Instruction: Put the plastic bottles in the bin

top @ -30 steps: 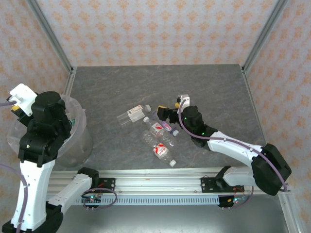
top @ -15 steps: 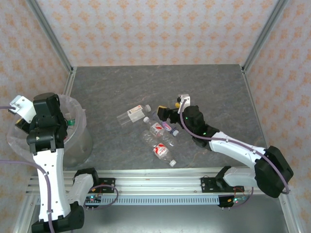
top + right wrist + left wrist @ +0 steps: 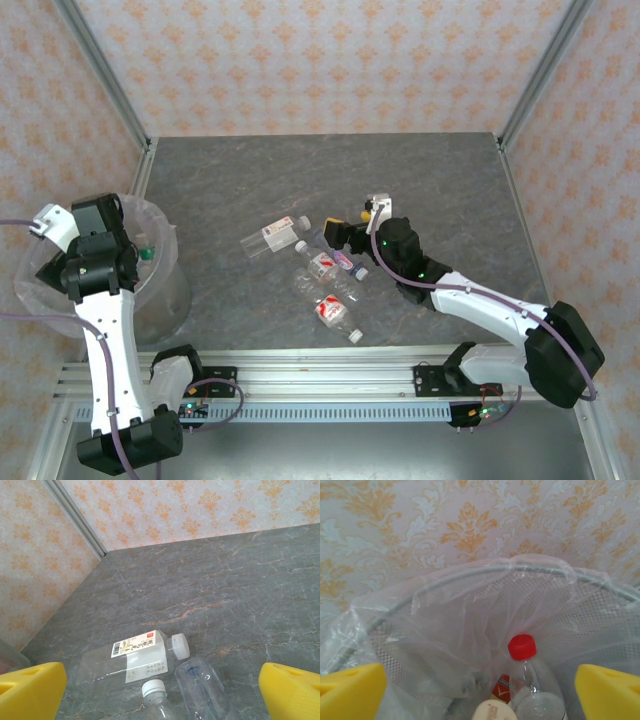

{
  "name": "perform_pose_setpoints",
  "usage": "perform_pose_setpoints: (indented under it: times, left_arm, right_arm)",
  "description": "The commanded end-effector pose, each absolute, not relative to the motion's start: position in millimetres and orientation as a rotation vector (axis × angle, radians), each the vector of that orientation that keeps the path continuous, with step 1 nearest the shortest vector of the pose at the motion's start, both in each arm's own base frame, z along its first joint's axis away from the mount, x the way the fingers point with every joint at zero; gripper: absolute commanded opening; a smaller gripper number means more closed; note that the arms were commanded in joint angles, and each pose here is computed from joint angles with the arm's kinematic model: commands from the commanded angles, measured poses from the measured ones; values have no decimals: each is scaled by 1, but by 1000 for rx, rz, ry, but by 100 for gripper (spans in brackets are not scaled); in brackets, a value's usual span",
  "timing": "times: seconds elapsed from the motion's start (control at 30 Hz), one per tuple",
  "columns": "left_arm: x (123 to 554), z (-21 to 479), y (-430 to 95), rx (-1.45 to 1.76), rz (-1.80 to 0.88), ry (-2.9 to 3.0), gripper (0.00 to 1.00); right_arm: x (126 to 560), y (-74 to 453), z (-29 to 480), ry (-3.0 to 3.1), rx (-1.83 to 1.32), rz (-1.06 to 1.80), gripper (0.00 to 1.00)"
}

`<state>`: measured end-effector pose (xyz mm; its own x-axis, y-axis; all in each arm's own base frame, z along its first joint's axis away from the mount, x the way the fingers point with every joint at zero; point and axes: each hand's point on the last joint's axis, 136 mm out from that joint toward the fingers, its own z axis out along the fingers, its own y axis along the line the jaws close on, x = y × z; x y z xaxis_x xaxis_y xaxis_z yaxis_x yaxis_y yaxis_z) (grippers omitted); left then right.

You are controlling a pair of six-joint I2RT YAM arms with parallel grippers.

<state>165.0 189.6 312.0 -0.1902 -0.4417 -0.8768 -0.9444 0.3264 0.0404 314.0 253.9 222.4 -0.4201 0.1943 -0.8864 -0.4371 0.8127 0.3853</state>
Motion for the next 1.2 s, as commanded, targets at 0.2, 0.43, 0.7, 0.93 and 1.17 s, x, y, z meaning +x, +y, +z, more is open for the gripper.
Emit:
perform_pose_setpoints:
  times: [0.2, 0.43, 0.7, 0.93, 1.17]
  left_arm:
    - [180, 322, 174, -1190, 585, 1801, 100]
    - [199, 336, 150, -1108, 349, 1812, 100]
    - [218, 354, 115, -1037, 38, 1798, 100]
    - [235, 392, 75, -878, -268, 1697, 100]
    - [237, 412, 48, -748, -373, 1660, 100]
  right_arm:
    - [317, 250, 226, 1868, -178, 678, 99]
    - [319, 251, 222, 1874, -175, 669, 99]
    - [322, 251, 223, 1864, -165, 664, 99]
    - [322, 249, 222, 1865, -167, 655, 99]
    - [322, 249, 221, 1865, -162, 658, 99]
